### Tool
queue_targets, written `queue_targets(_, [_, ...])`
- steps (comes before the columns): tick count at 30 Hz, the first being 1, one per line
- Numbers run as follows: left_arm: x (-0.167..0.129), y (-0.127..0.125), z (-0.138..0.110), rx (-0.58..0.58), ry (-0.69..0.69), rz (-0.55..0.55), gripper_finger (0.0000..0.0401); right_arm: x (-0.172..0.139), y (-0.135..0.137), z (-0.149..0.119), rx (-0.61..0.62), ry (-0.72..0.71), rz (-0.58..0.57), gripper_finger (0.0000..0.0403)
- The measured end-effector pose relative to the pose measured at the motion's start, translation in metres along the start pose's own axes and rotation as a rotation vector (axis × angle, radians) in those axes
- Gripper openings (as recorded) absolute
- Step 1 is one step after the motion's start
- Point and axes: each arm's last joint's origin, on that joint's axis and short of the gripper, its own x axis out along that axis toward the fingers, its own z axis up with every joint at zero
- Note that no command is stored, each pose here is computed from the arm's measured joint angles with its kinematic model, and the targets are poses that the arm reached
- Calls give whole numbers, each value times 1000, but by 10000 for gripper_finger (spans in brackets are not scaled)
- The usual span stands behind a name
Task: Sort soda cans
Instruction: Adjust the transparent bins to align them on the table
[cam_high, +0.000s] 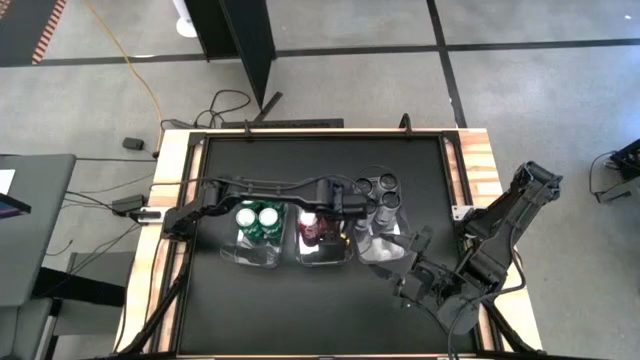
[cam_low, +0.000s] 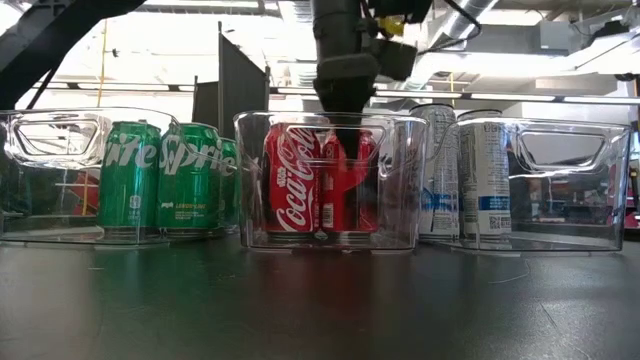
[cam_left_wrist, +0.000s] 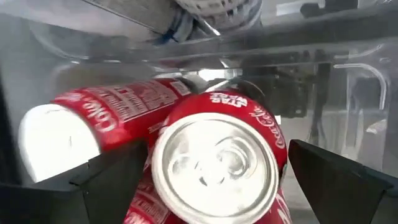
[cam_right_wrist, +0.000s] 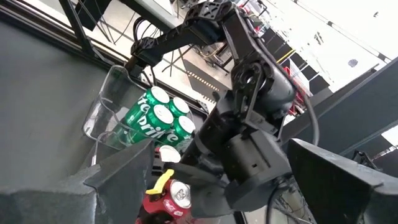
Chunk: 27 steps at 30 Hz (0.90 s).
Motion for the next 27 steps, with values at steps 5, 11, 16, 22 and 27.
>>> queue_targets(5, [-20, -3, 4, 7, -45, 9, 389, 0, 0, 0, 0, 0, 0, 384])
queue_targets(11, [-44, -15, 4, 41, -74, -2, 389, -3, 1, 0, -2, -8, 9, 384])
queue_targets(16, [-79, -29, -5, 58, -148, 21, 389, -13, 4, 1, -4, -29, 35, 384])
queue_targets(22, [-145, -39, -29, 28, -296, 95, 369, -19, 6, -4, 26, -22, 52, 383])
queue_targets(27, [-199, -51, -62, -29, -403, 172, 295, -18, 5, -21, 76, 39, 43, 360])
